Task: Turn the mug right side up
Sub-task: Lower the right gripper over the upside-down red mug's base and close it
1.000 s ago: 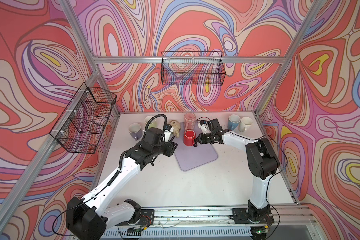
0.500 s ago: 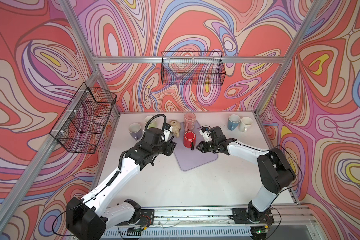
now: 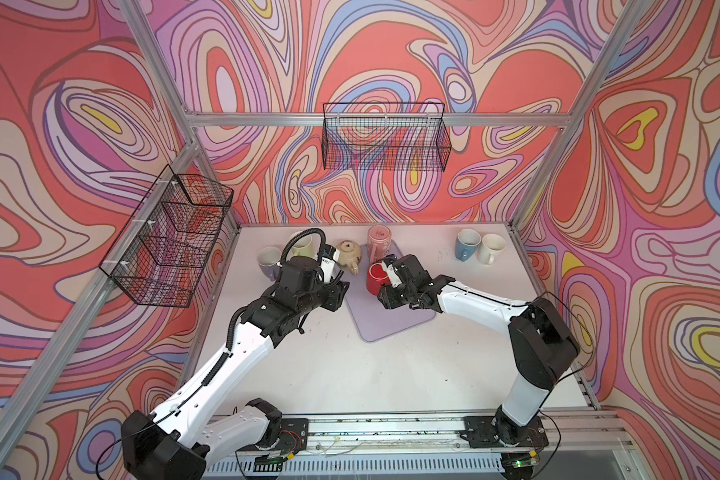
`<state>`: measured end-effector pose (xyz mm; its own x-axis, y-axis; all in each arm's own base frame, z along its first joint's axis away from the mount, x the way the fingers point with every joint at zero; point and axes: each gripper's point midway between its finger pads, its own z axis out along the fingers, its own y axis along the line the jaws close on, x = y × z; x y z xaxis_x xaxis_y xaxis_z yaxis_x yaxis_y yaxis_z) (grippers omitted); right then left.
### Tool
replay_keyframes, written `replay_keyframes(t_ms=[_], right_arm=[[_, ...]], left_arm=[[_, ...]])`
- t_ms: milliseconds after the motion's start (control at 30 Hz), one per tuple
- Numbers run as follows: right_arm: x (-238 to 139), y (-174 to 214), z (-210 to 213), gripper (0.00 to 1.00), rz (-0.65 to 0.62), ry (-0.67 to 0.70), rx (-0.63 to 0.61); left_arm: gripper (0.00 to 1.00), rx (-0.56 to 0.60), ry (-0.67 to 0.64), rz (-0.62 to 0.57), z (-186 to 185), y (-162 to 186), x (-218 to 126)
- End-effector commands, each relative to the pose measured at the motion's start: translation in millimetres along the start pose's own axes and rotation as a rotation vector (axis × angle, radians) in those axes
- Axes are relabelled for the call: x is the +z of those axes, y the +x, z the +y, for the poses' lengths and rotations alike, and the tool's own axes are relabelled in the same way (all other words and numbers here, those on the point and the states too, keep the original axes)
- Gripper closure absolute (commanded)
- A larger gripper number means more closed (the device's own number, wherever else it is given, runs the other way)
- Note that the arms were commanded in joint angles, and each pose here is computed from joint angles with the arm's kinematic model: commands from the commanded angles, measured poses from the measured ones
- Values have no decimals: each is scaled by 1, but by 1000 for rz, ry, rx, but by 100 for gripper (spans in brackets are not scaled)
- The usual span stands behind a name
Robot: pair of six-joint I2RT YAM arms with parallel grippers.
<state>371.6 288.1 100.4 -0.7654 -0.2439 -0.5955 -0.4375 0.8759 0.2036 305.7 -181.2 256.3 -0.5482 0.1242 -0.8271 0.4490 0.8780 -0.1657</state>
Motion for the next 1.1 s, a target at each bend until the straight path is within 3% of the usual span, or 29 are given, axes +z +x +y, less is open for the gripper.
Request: replay_keyframes(t_ms=[0, 600, 1067], right_arm=[[15, 4, -10, 39, 39, 75, -1], [68, 2, -20, 46, 66, 128, 52], [80, 6, -25, 70, 74, 149, 30]], left_arm=[[46, 13, -18, -43, 2, -8, -8], [46, 5, -1, -33, 1, -8, -6], [46, 12, -16, -19, 4, -5, -3]])
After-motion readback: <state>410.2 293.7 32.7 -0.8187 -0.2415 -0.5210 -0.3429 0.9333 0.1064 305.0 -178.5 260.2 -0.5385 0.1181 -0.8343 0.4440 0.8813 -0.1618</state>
